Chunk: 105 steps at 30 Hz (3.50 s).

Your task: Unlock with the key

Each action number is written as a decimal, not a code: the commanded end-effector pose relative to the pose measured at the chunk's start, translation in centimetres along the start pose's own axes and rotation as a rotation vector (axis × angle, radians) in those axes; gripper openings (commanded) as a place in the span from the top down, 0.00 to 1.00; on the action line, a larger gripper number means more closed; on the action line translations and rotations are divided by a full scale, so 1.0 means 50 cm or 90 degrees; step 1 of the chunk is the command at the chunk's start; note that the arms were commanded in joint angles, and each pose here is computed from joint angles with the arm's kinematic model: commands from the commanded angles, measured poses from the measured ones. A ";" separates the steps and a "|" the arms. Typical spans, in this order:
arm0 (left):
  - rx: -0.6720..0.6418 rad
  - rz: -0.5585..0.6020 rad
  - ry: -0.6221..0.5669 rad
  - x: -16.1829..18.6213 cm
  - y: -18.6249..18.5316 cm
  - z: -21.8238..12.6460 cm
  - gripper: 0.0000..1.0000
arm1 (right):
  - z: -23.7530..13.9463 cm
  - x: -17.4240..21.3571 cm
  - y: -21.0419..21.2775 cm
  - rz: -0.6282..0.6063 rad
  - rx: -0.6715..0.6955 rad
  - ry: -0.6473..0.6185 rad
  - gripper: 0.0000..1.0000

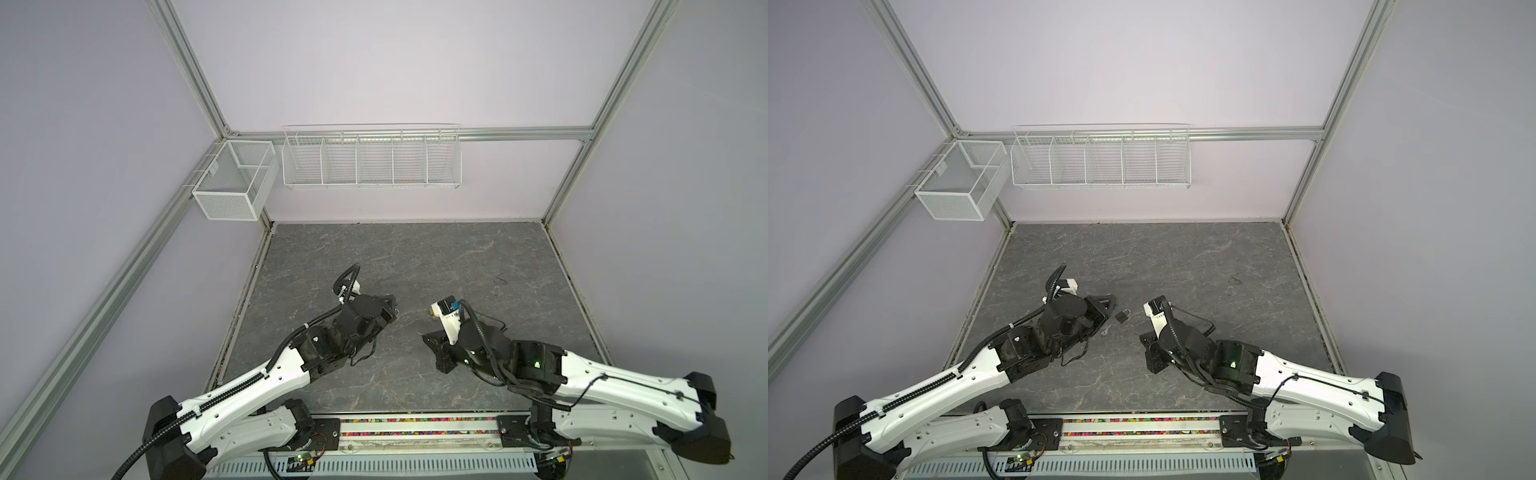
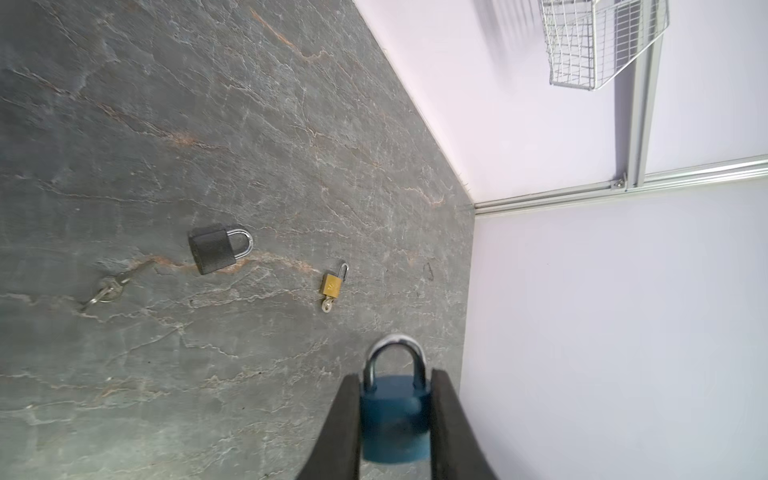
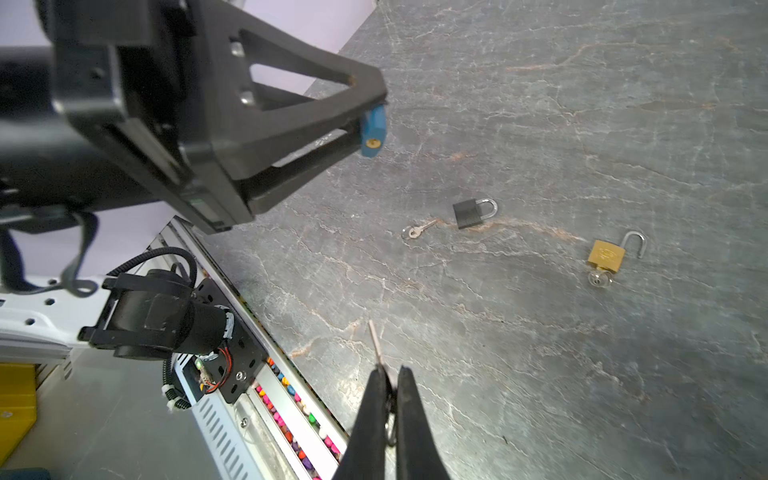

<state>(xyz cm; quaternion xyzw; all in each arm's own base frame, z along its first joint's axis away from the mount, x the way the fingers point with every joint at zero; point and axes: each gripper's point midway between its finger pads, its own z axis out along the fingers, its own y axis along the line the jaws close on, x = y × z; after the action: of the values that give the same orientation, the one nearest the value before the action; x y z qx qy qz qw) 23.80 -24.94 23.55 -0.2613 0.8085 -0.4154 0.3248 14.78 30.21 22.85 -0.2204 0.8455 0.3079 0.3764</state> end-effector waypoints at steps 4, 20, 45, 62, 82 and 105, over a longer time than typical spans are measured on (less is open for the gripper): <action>0.071 -0.093 -0.011 -0.008 -0.024 -0.004 1.00 | -0.003 -0.078 0.043 0.002 -0.020 -0.088 0.93; 0.093 -0.135 0.004 -0.003 -0.034 -0.007 1.00 | 0.043 -0.129 0.004 0.002 0.079 -0.160 0.94; 0.098 -0.175 -0.012 -0.013 -0.018 -0.015 1.00 | 0.090 -0.130 0.003 0.008 0.078 -0.147 0.94; 0.110 -0.182 -0.005 -0.011 -0.025 -0.018 1.00 | 0.114 -0.138 0.003 0.013 0.070 -0.139 0.94; 0.097 -0.183 -0.008 -0.009 -0.016 -0.010 1.00 | 0.114 -0.141 0.006 0.014 0.069 -0.139 0.94; 0.122 -0.206 0.049 0.016 -0.067 -0.002 1.00 | 0.166 -0.147 0.051 0.010 0.057 -0.113 0.94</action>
<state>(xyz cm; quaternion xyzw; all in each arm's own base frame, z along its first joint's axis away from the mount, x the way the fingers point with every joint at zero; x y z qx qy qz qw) 24.51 -24.82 23.61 -0.3616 0.7333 -0.5006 0.2844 22.90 36.53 23.55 -0.1597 0.8359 0.2414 0.4663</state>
